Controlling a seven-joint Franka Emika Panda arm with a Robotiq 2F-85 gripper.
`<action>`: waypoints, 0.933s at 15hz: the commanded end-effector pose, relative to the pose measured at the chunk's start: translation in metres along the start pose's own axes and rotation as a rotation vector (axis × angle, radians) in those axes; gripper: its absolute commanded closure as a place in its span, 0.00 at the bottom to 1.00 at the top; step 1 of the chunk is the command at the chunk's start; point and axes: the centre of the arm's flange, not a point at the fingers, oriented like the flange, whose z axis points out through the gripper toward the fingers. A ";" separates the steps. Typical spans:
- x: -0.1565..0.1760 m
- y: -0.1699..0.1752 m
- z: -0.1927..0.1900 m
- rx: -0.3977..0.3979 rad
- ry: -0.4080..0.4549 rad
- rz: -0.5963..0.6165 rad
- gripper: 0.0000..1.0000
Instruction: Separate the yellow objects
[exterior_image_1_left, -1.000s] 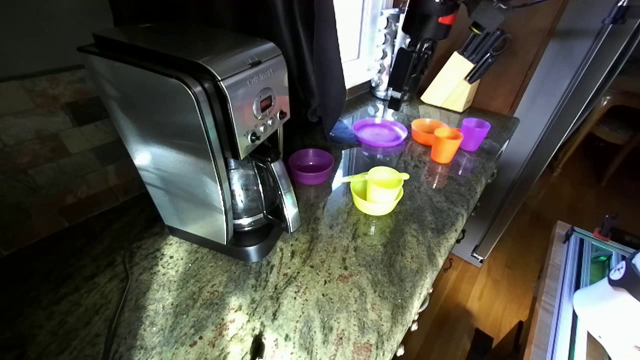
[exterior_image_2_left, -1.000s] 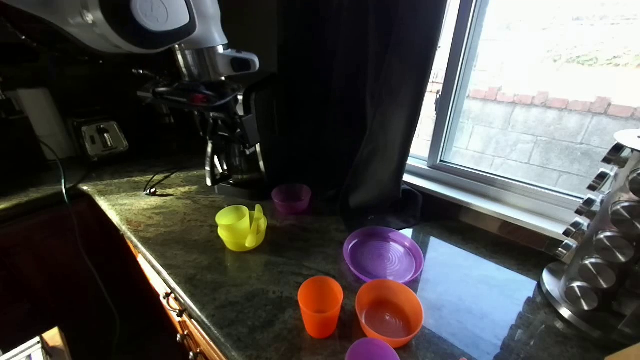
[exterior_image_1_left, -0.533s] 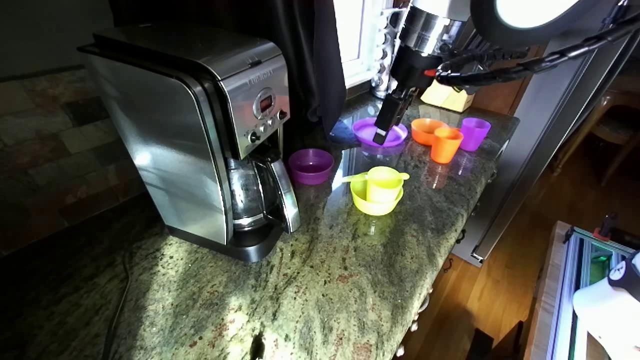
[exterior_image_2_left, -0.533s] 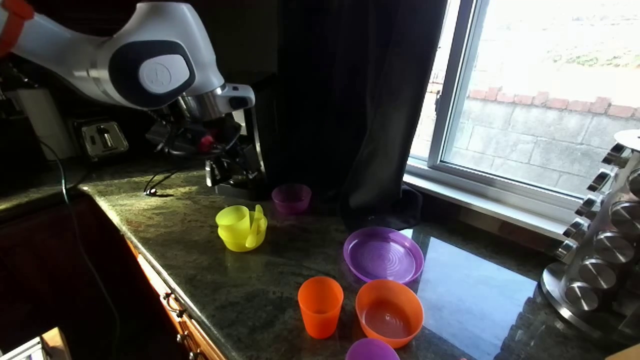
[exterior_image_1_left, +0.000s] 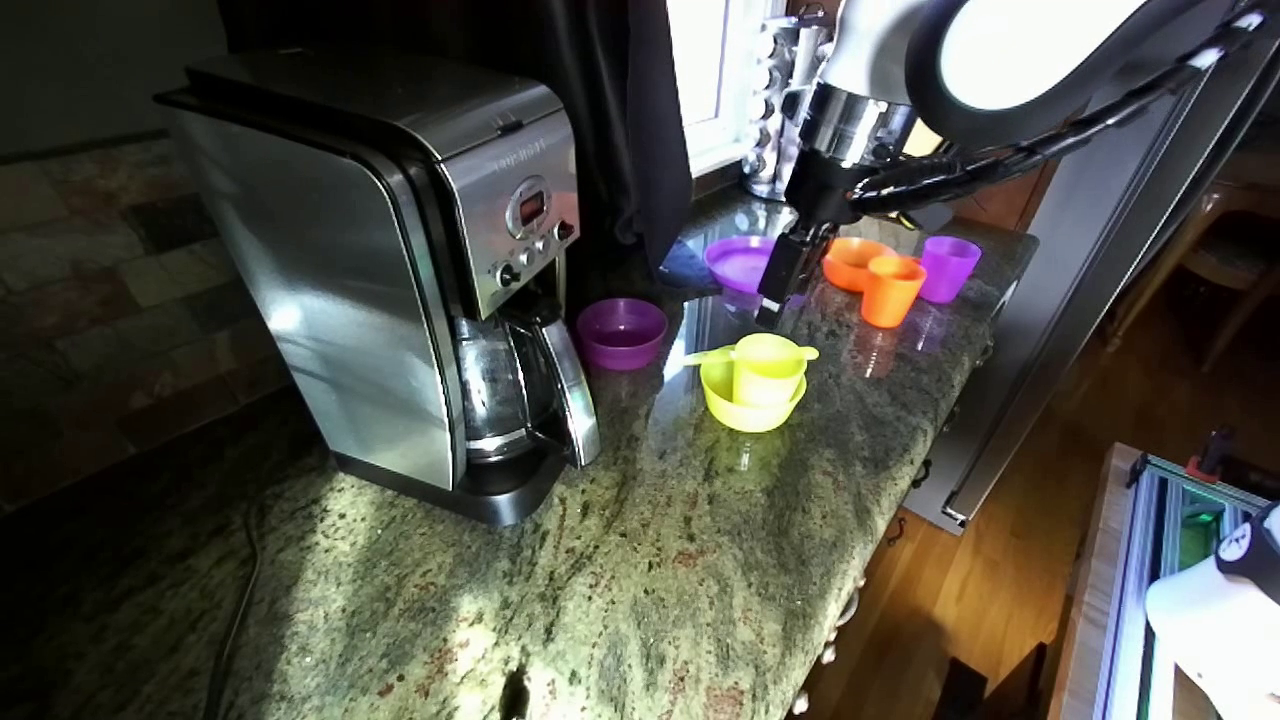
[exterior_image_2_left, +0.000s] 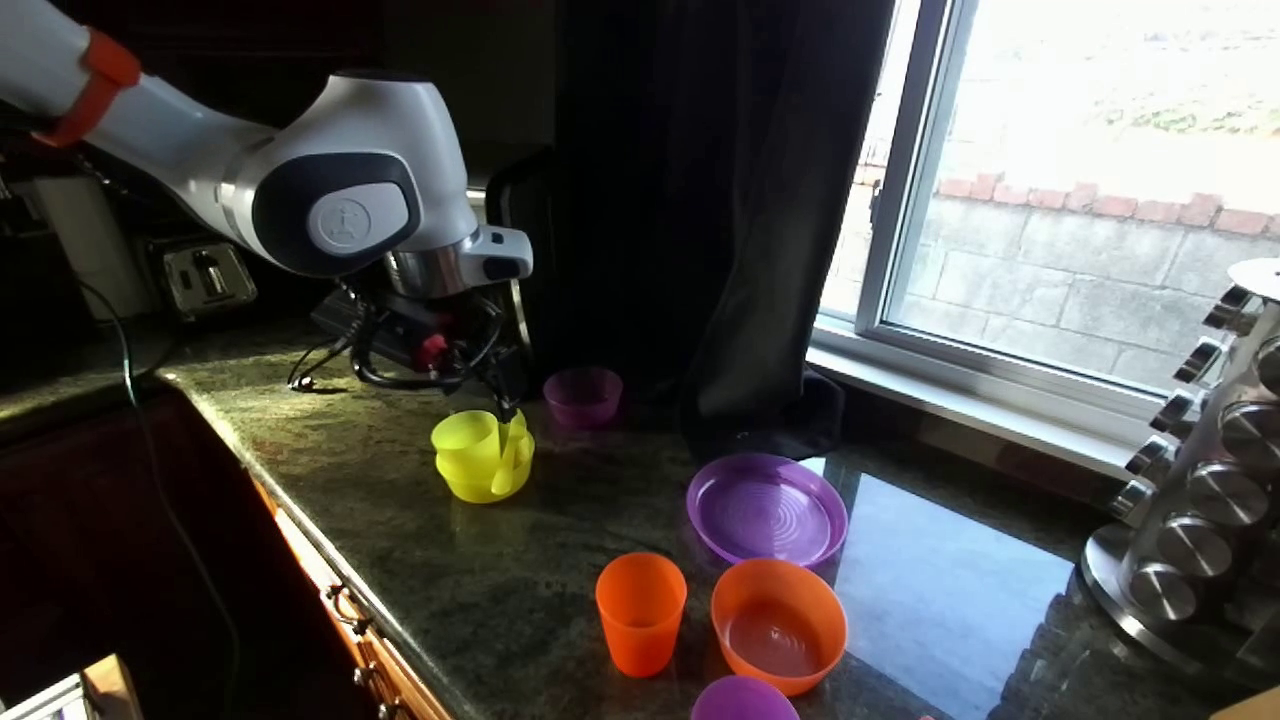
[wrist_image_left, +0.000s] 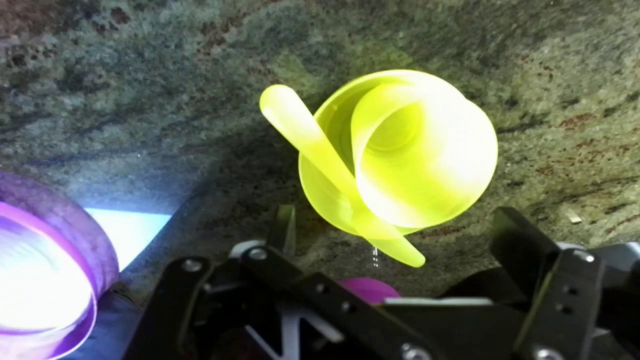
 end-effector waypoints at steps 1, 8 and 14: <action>-0.012 0.019 0.009 0.011 -0.016 0.001 0.00; -0.012 0.029 0.018 0.007 -0.032 0.010 0.11; -0.004 0.017 0.040 0.011 -0.072 -0.002 0.17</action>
